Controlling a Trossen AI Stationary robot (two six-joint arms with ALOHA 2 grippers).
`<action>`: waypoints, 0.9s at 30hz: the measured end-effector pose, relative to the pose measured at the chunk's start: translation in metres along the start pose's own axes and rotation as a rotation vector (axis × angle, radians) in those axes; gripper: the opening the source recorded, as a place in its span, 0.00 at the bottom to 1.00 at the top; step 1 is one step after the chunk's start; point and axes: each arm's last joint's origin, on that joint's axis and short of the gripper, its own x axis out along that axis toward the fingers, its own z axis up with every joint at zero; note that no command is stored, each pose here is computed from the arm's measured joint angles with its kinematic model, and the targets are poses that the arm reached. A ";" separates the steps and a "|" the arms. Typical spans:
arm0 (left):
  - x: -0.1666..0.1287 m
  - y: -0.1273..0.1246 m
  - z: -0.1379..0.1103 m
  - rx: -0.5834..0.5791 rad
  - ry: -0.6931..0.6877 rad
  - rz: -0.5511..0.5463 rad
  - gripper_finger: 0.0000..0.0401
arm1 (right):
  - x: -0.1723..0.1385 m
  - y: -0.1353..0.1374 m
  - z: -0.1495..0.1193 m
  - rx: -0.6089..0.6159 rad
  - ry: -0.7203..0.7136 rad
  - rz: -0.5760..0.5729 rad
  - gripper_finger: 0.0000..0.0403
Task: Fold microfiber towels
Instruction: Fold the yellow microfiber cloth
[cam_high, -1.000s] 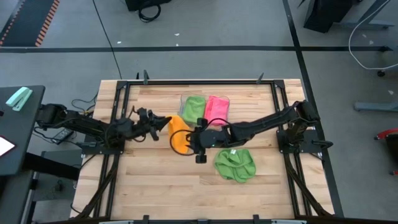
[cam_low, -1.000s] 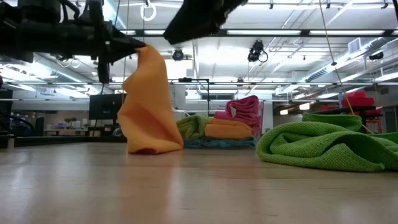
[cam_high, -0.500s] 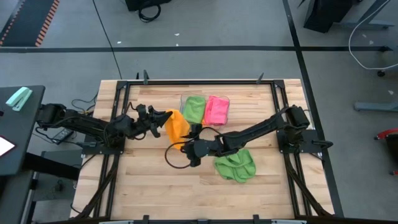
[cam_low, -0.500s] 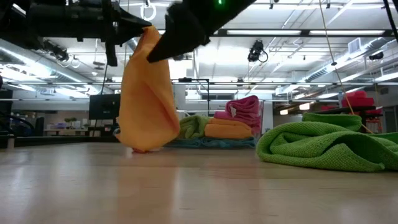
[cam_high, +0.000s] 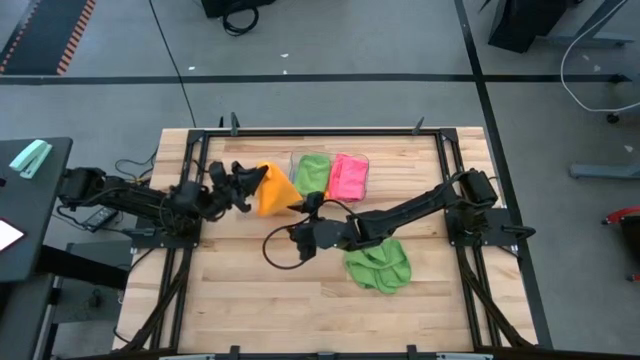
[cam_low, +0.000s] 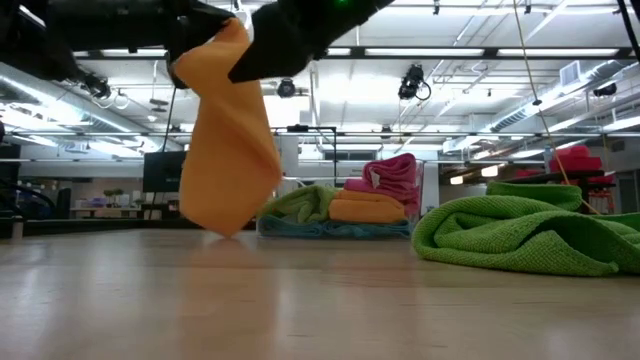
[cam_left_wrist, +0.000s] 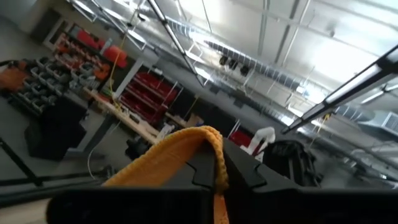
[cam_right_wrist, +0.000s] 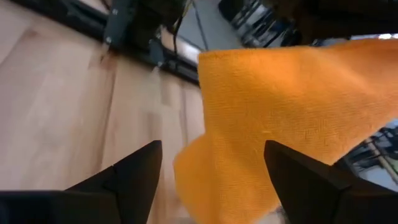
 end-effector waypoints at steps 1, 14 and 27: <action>0.000 0.000 0.001 -0.003 -0.010 -0.001 0.05 | 0.000 -0.001 0.002 0.002 -0.013 -0.009 0.73; 0.008 -0.010 0.008 0.028 -0.014 -0.100 0.08 | 0.002 -0.009 0.004 -0.045 -0.045 -0.004 0.73; 0.020 -0.014 -0.027 0.175 0.718 -0.153 0.09 | -0.044 -0.056 0.019 0.189 -0.073 0.326 0.71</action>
